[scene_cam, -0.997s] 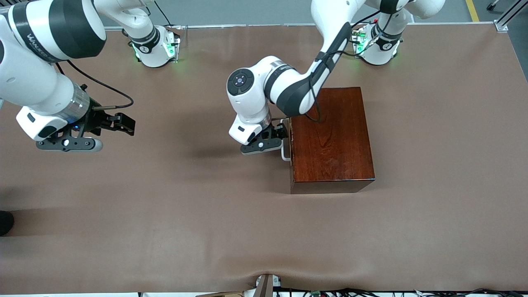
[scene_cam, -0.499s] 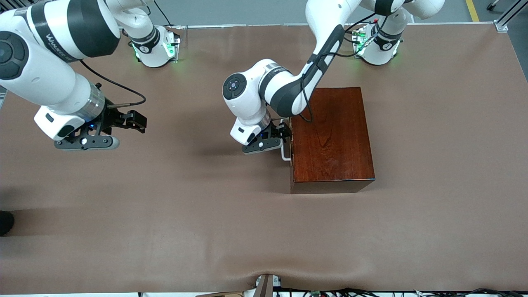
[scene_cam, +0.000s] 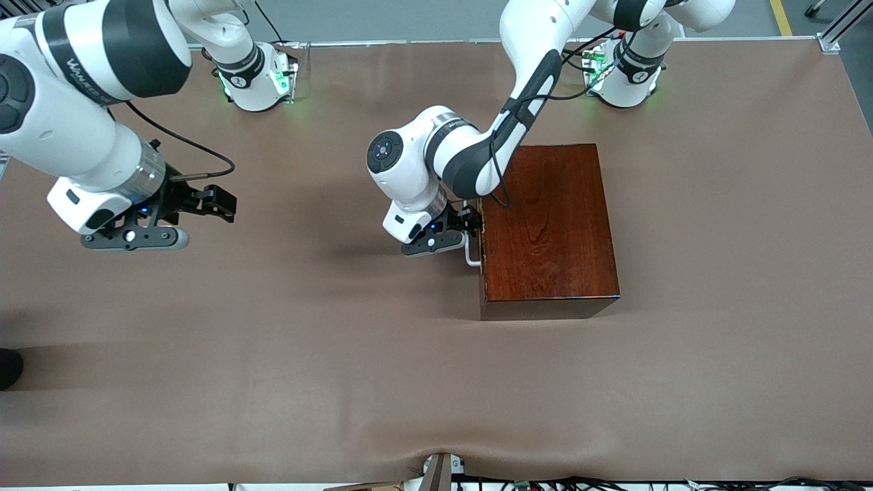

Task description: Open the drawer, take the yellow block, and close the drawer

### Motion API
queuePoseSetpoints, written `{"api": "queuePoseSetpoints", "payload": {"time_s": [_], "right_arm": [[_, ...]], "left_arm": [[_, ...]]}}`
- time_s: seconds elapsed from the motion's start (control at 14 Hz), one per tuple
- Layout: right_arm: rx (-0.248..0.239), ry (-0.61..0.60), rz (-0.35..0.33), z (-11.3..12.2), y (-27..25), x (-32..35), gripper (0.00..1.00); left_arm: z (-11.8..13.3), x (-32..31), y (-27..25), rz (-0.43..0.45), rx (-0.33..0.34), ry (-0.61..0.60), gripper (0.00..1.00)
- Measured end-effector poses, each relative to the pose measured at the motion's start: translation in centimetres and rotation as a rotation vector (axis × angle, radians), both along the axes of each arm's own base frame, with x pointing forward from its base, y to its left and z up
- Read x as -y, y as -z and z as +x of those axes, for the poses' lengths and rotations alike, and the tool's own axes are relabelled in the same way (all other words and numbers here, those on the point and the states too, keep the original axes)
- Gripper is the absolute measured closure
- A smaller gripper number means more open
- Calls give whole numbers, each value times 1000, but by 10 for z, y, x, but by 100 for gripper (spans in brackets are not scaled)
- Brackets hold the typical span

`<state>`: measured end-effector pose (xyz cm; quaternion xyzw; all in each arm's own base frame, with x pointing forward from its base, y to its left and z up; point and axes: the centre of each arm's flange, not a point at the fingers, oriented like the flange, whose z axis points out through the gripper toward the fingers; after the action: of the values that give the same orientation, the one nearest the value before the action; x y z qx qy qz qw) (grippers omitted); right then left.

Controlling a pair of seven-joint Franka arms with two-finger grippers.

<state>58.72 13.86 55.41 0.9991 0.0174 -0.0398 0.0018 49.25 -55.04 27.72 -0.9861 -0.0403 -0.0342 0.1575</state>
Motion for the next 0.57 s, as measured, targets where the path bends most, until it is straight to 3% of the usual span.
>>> {"api": "queuePoseSetpoints", "payload": {"time_s": [0.57], "right_arm": [[19,-19,6,3,-1,3,0]], "left_arm": [[-4,8,-4,-18,7,17,0]]}}
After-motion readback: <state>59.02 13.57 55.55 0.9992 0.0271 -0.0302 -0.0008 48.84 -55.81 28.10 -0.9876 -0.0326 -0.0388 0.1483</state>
